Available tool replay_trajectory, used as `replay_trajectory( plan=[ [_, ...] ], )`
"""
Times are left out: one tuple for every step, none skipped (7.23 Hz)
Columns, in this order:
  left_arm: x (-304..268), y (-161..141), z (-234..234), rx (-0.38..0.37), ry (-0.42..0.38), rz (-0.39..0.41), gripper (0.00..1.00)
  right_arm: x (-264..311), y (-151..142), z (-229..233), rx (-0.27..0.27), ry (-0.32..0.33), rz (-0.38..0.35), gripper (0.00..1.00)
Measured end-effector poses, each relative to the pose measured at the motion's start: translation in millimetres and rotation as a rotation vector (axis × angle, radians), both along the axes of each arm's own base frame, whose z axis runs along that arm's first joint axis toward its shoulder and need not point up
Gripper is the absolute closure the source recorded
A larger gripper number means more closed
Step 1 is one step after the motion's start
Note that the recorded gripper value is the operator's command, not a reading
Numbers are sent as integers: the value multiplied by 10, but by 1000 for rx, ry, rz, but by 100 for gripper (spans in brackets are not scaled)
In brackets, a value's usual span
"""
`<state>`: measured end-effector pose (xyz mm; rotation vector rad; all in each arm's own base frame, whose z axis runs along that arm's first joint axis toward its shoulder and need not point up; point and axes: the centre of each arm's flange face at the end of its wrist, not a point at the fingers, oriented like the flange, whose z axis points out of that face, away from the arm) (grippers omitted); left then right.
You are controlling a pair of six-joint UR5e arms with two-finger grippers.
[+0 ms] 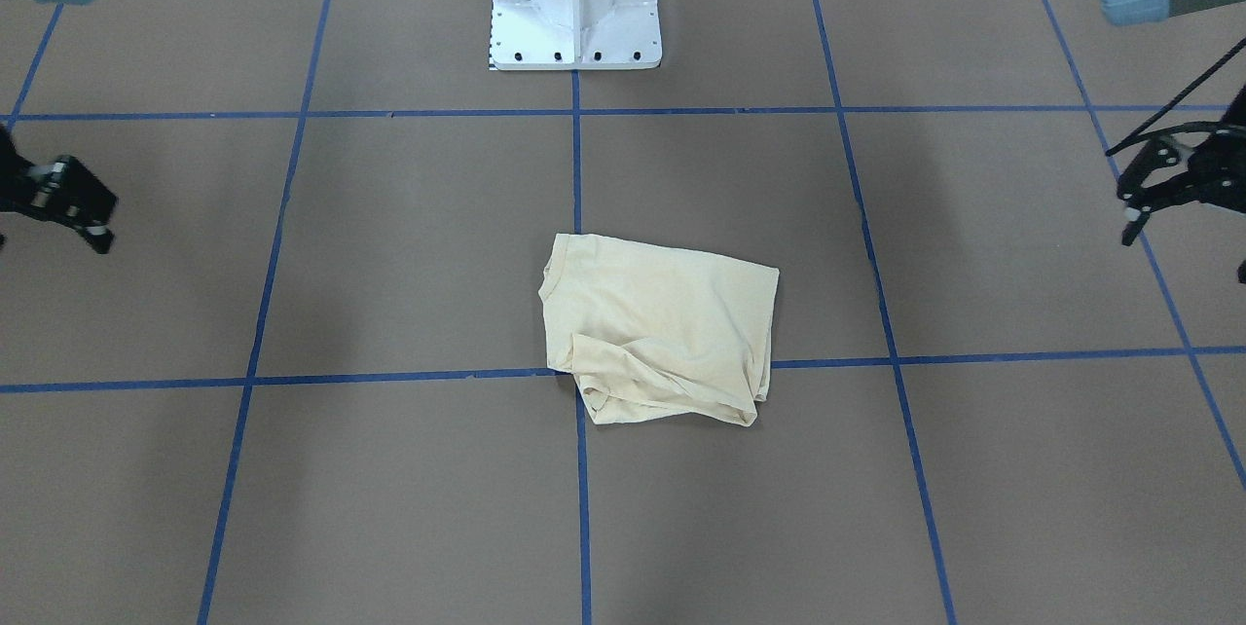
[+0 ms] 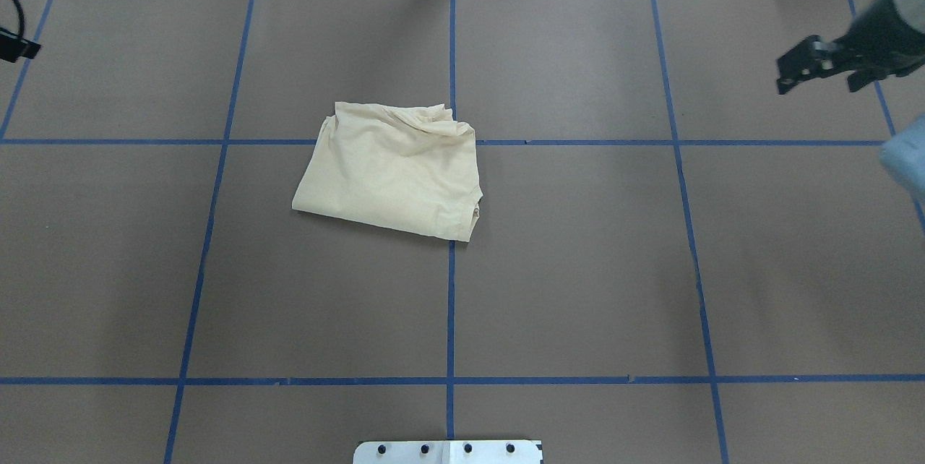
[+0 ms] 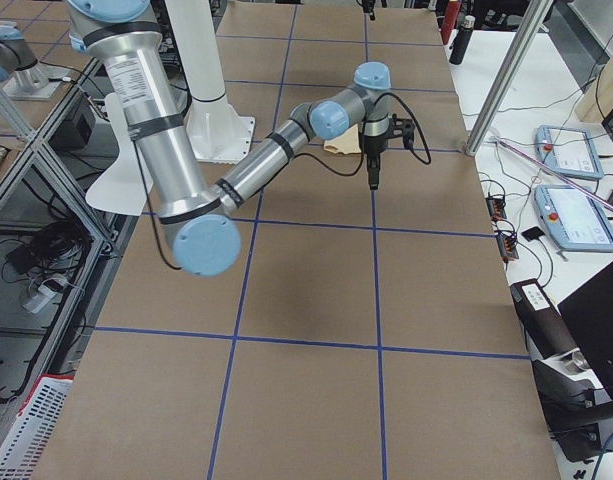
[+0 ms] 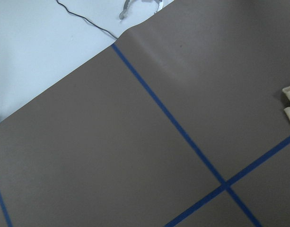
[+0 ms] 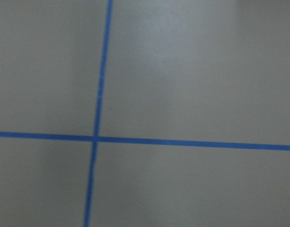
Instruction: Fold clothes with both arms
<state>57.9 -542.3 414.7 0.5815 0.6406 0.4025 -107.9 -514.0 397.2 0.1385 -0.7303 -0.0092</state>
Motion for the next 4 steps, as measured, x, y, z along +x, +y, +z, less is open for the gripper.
replay_trajectory(
  plan=[
    [-390, 158, 344, -50, -8, -36, 0, 606, 266, 567, 0, 14, -46, 0],
    [-734, 330, 660, -107, -12, -85, 0, 1099, 625, 1114, -20, 32, -74, 0],
    [-1111, 511, 912, -160, 4, -146, 0, 1477, 1008, 1552, -51, 43, -82, 0],
    [-1395, 731, 1180, -211, 32, -175, 0, 1747, 1346, 1855, -75, 46, -80, 0]
  ],
)
